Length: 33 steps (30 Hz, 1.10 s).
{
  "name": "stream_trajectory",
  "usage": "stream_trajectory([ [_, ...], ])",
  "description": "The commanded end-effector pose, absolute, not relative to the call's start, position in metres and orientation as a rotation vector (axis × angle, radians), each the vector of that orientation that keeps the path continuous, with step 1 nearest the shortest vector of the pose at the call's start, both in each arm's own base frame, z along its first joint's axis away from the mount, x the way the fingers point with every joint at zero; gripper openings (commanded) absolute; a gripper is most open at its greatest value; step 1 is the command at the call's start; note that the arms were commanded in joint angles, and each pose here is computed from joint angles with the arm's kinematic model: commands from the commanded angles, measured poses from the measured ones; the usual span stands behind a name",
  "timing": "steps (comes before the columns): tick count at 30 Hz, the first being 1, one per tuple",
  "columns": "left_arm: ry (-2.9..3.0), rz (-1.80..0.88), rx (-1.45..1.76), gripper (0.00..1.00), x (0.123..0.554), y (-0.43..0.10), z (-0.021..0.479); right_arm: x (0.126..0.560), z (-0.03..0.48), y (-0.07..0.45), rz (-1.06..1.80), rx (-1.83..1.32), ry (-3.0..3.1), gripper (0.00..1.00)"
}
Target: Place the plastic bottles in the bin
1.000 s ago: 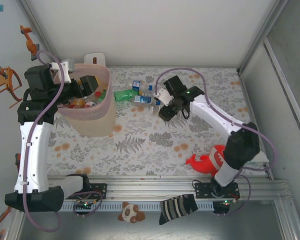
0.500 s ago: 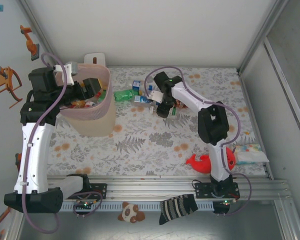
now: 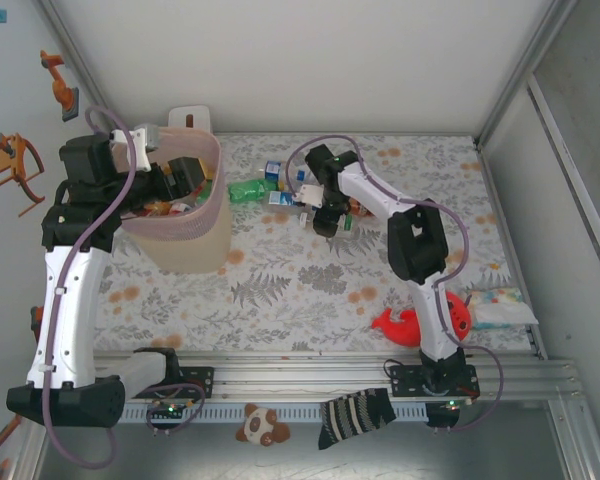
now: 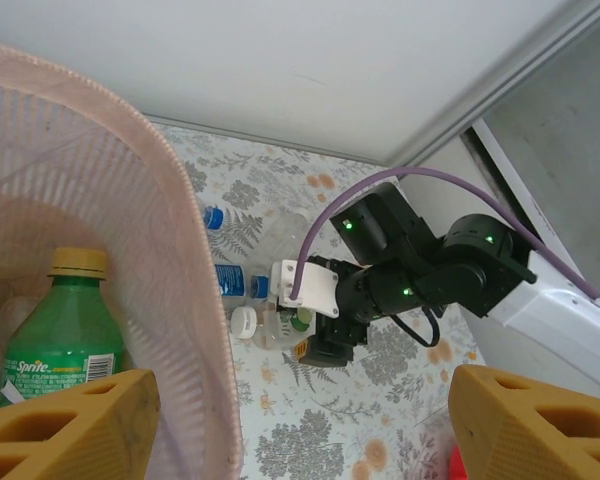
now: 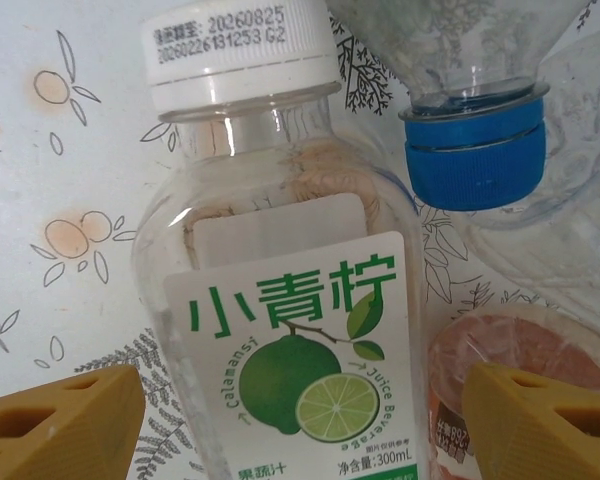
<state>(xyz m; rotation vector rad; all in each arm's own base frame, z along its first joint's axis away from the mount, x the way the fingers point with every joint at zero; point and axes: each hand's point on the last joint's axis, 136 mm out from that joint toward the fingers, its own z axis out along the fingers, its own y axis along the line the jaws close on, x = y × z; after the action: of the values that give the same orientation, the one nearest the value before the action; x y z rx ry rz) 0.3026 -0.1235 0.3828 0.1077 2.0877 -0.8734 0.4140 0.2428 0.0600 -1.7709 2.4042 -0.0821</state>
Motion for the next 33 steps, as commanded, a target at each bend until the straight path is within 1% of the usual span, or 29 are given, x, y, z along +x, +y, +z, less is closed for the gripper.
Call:
stream_trajectory([
  [1, 2.068, -0.898, 0.122, 0.76, 0.299, -0.128, 0.390, 0.413, 0.057, 0.243, -0.048, -1.816, 2.399, 0.82],
  [9, 2.070, -0.896, 0.120, 0.76, 0.297, -0.128, 0.389, 0.408, 0.040, 0.245, -0.010, -1.843, 2.428, 0.81],
  [14, 2.069, -0.895, 0.121, 0.76, 0.297, -0.129, 0.389, 0.403, 0.034, 0.245, 0.016, -1.846, 2.448, 0.78],
  [20, 2.068, -0.898, 0.121, 0.76, 0.299, -0.129, 0.388, 0.393, 0.039, 0.240, 0.019, -1.825, 2.475, 0.75],
  [33, 2.063, -0.918, 0.123, 0.76, 0.304, -0.134, 0.384, 0.361, 0.054, 0.220, -0.022, -1.705, 2.586, 0.75],
])
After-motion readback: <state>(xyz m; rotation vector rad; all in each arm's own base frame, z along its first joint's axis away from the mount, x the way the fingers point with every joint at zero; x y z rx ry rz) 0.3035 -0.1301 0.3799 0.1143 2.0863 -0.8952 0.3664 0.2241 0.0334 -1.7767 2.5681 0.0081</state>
